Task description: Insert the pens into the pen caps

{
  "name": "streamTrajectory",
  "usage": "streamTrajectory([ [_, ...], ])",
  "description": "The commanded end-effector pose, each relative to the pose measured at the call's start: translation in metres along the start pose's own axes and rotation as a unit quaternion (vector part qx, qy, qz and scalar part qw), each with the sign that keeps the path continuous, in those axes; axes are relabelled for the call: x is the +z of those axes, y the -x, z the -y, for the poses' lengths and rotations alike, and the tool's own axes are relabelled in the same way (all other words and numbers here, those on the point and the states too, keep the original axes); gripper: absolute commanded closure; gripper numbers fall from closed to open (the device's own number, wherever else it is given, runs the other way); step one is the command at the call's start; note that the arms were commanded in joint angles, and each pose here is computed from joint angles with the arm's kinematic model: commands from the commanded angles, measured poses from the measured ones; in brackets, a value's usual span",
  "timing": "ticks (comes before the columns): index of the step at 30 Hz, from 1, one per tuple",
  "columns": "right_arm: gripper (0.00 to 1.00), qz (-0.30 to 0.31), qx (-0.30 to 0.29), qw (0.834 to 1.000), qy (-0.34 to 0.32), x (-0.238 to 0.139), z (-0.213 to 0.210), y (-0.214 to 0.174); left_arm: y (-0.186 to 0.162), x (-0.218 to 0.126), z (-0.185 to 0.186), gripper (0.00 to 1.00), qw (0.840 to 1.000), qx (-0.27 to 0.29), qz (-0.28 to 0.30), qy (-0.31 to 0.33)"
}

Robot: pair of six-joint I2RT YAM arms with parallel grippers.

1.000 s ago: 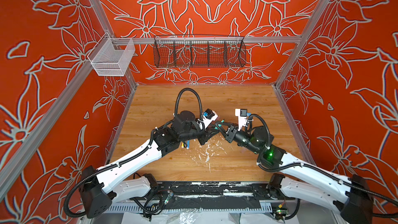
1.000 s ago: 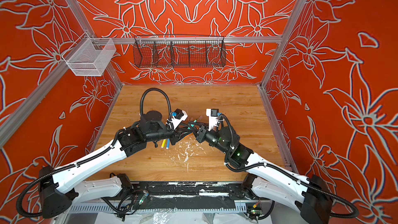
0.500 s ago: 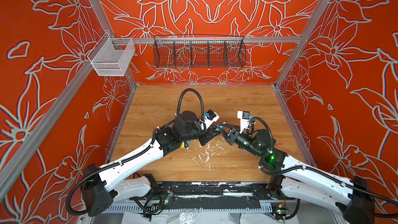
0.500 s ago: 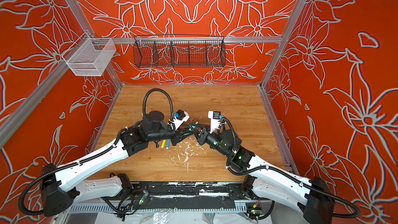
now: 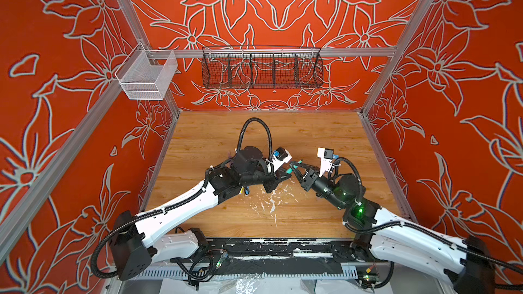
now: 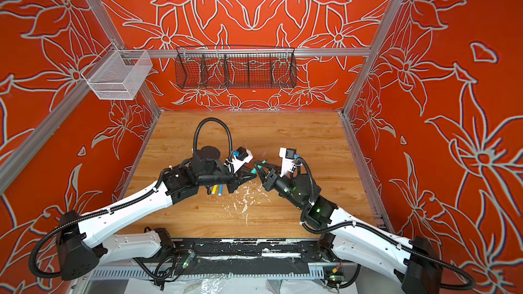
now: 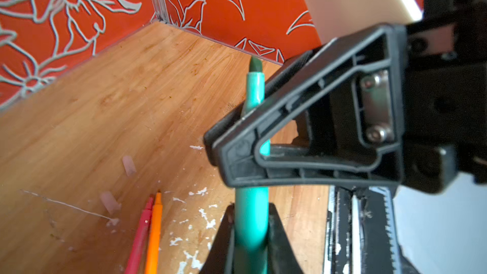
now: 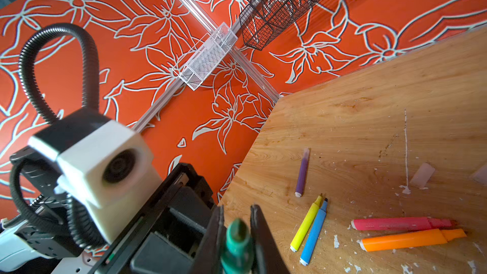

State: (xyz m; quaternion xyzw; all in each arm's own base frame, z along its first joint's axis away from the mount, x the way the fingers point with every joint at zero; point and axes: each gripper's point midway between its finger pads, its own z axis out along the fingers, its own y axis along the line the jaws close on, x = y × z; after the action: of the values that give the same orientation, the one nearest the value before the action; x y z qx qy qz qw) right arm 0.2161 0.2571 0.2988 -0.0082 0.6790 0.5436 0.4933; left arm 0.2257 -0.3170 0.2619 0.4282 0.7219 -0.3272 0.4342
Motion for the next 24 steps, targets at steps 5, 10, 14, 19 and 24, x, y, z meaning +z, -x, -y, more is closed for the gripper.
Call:
streamTrajectory([
  [5, 0.84, 0.011, 0.009, 1.000, 0.021, -0.001, -0.011, 0.006, 0.009, 0.001, -0.008, 1.00, 1.000, 0.002, 0.007, 0.021],
  [10, 0.43, 0.000, -0.012, 1.000, -0.025, -0.006, 0.002, 0.005, 0.020, -0.010, -0.051, 1.00, 0.987, -0.060, 0.023, 0.146],
  [14, 0.40, -0.023, -0.048, 0.986, -0.156, -0.020, 0.044, 0.002, 0.023, -0.039, -0.081, 1.00, 0.960, -0.113, 0.044, 0.251],
  [19, 0.40, -0.019, -0.092, 0.952, -0.292, -0.037, 0.095, 0.004, 0.031, -0.072, -0.089, 1.00, 0.942, -0.141, 0.097, 0.289],
  [24, 0.40, -0.056, -0.126, 0.913, -0.385, -0.025, 0.129, 0.003, 0.037, -0.094, -0.097, 1.00, 0.929, -0.156, 0.128, 0.312],
])
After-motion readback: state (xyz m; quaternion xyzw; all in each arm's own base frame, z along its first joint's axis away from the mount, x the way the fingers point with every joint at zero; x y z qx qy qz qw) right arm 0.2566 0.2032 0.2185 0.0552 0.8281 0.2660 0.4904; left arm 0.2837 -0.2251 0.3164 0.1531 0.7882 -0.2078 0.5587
